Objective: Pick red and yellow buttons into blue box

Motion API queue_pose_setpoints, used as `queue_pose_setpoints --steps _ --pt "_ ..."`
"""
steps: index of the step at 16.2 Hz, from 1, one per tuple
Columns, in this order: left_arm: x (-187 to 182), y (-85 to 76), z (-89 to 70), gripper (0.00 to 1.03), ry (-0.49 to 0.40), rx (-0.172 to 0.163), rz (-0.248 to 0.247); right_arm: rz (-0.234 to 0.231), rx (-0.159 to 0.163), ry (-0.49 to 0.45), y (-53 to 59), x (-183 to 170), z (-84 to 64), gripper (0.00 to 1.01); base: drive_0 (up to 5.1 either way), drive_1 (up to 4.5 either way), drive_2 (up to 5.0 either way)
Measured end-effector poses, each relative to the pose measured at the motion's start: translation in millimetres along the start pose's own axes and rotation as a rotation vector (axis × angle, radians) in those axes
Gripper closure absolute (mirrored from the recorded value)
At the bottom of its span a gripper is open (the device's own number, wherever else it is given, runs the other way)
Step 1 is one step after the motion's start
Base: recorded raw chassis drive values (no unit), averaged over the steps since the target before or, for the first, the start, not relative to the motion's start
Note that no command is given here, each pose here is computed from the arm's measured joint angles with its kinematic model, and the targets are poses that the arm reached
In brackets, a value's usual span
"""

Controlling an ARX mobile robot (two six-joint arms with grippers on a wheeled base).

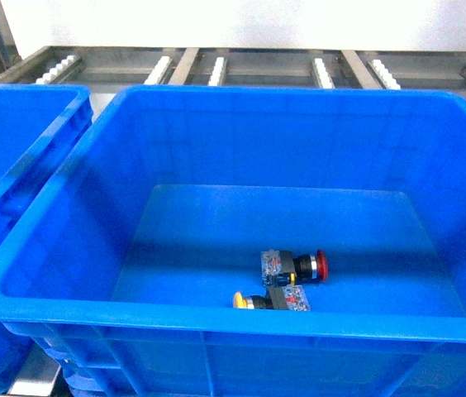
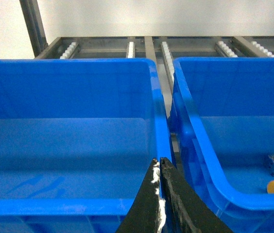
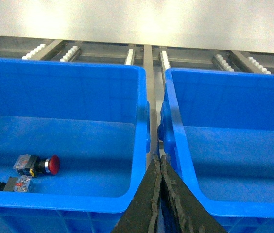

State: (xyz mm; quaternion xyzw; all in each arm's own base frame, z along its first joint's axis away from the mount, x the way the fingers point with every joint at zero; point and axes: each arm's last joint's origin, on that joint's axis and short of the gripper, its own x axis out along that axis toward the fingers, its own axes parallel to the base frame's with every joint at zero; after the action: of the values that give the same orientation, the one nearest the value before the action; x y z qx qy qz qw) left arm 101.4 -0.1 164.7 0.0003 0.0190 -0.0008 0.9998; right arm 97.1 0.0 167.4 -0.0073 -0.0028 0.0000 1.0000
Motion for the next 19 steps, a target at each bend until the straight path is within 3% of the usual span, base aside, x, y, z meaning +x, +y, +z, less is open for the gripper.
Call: queue_pose_setpoints --steps 2,8,9,10,16,17,18,19 --pt "-4.3 0.1 4.6 1.01 -0.049 0.0 0.004 0.003 0.0 0.0 0.1 0.0 0.0 0.99 0.0 0.0 0.0" --pt "-4.0 0.0 2.5 1.01 -0.039 0.0 0.001 0.002 0.0 0.0 0.1 0.0 0.0 0.99 0.0 0.0 0.0" --pt "-4.0 0.0 2.5 1.01 -0.038 0.0 0.001 0.002 0.0 0.0 0.1 0.0 0.0 0.95 0.0 0.0 0.0" --pt "-4.0 0.0 2.5 0.98 -0.038 0.0 0.001 0.002 0.0 0.0 0.1 0.0 0.0 0.84 0.0 0.0 0.0" --pt "-4.0 0.0 2.5 0.22 -0.038 0.0 0.001 0.002 0.0 0.0 0.0 0.0 0.0 0.07 0.0 0.0 0.0" --pt "-4.0 0.0 2.5 0.09 -0.038 0.0 0.001 0.002 0.0 0.0 0.1 0.0 0.0 0.02 0.0 0.0 0.0" --pt "-4.0 0.0 2.5 0.03 -0.038 0.0 0.001 0.002 0.0 0.0 0.1 0.0 0.0 0.04 0.0 0.0 0.0" --pt "-4.0 0.0 2.5 0.06 -0.038 0.0 0.001 0.002 0.0 0.0 0.1 0.0 0.0 0.03 0.0 0.0 0.0"
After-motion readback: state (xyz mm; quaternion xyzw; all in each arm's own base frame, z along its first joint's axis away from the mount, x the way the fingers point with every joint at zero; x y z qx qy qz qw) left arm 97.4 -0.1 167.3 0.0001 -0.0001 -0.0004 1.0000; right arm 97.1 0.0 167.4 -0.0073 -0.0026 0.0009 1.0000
